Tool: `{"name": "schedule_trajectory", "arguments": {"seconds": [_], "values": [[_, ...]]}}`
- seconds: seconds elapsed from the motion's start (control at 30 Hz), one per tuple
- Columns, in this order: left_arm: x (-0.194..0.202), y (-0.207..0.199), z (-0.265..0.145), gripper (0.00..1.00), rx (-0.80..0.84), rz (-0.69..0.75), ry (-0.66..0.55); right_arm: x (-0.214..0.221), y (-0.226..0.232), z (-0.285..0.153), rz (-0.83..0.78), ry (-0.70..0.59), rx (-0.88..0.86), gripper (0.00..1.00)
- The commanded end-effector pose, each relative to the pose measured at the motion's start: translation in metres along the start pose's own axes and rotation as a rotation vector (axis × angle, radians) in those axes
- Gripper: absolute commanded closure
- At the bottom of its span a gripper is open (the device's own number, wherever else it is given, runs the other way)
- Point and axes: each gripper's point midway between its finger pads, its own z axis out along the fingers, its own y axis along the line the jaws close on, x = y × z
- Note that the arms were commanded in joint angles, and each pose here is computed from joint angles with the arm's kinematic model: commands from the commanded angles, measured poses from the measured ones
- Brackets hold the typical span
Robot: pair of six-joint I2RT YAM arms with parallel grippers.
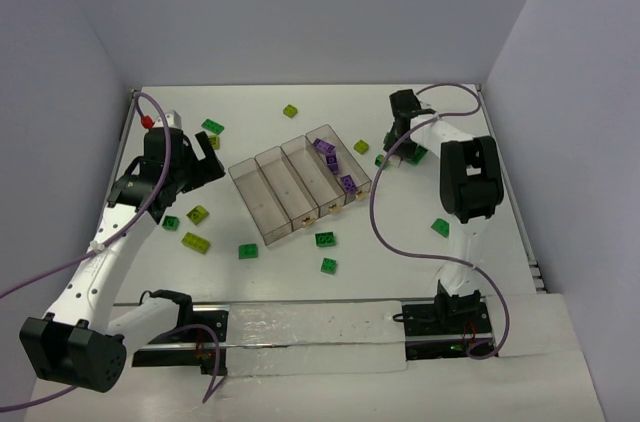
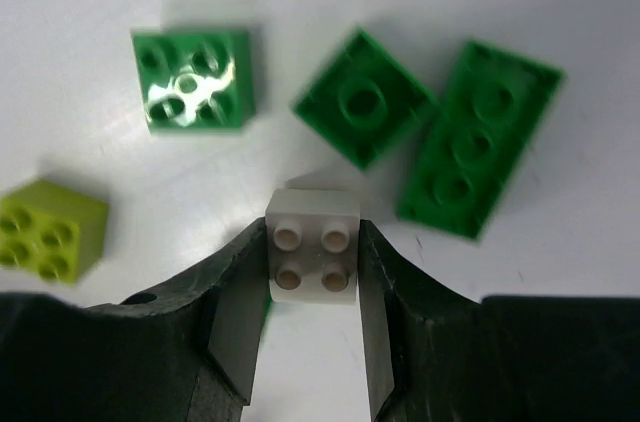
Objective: Sort the legos into containers by color
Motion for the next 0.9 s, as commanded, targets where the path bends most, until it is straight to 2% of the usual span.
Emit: {"name": "schedule_trajectory", "arguments": {"seconds": [0.0,0.1,0.23,0.4,0.67,0.87], "values": [[-0.018,-0.009,-0.008,0.01,0.029,0.0,-0.055,-0.048,0.006,-0.077,0.07,-0.221,-0.105,0.67],[-0.015,-0.01,-0.006,0.01,0.034,-0.002,-0.046,-0.058,0.014,-0.109,0.068,-0.279,-0.163,0.67],[-0.015,-0.011,-0.007,0.01,0.042,-0.01,-0.045,-0.05,0.056,-0.15,-0.024,-0.308,-0.264,0.66],[-0.017,-0.01,-0.013,0.01,0.04,-0.012,-0.06,0.004,0.13,-0.169,-0.186,-0.248,-0.375,0.66],[-0.019,-0.009,-0.016,0.01,0.037,-0.012,-0.063,0.076,0.2,-0.166,-0.359,-0.145,-0.463,0.63],[-0.019,-0.007,-0.018,0.01,0.032,-0.01,-0.069,0.096,0.213,-0.148,-0.397,-0.103,-0.44,0.62]]}}
